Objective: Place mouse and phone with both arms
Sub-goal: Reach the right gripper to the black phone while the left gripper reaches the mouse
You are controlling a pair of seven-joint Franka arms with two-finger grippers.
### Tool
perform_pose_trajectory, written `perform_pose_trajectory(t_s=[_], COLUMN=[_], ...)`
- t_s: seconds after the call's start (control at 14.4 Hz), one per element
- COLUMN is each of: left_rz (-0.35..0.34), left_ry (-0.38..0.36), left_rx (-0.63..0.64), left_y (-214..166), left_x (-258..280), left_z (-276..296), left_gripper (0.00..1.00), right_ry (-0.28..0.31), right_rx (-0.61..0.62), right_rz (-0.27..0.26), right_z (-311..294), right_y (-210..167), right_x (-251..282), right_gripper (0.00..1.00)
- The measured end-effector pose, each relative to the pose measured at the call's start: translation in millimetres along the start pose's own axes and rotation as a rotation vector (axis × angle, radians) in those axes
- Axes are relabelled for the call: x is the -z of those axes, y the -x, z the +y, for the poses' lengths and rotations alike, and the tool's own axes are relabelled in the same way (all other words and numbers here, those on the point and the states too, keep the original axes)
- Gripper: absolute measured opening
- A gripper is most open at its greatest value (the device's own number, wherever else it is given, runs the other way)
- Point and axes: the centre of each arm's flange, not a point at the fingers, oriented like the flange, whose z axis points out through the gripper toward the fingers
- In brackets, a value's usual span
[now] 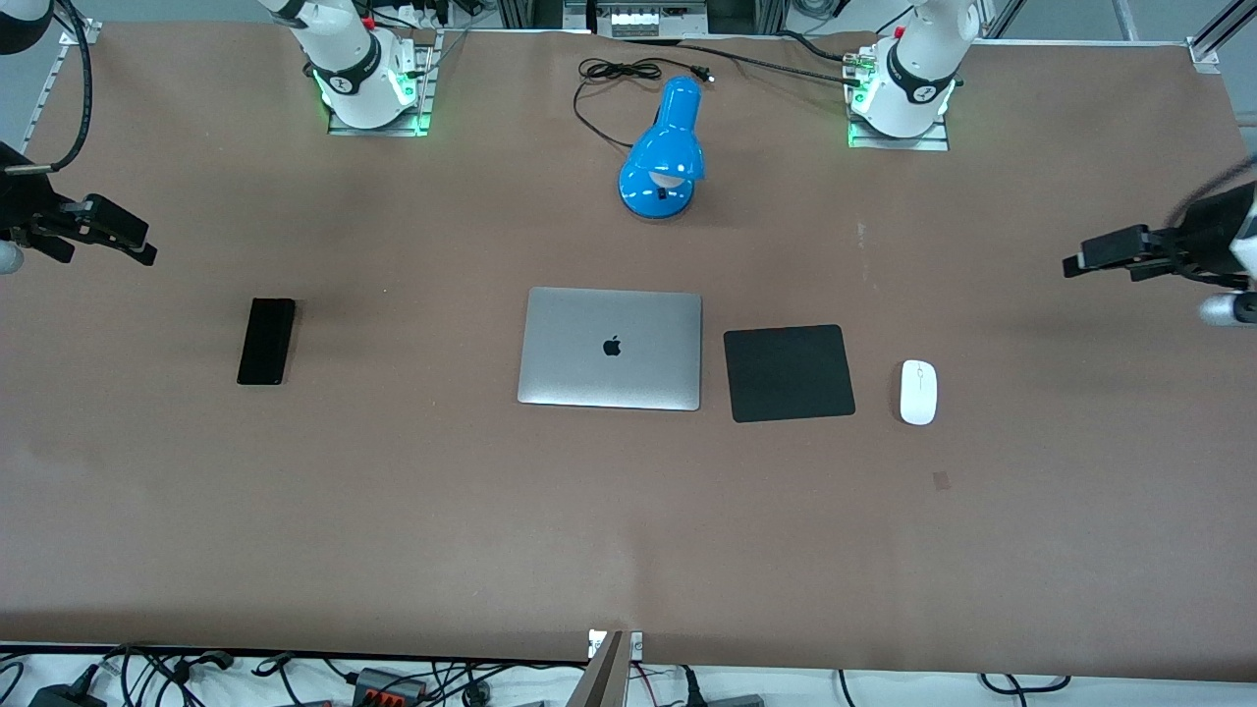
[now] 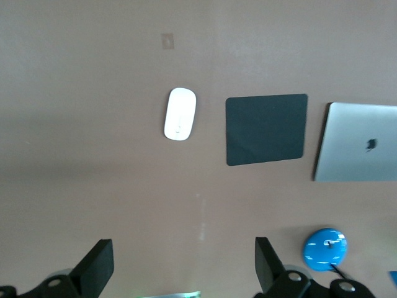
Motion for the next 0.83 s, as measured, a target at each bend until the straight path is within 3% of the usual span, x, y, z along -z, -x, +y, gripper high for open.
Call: perform_pose_trajectory(t_s=[0.83], left_rz=[-0.007], left_ry=[-0.15], left_rx=[-0.063], left_y=[-1.4], left_x=[-2.6], left_z=[26.1], left_gripper=[1.0], right_ry=[-0.001], right_rx=[0.004], right_rz=[-0.032], right_z=[-2.2], right_y=[-2.2], right_x=[-12.8], right_gripper=[1.0])
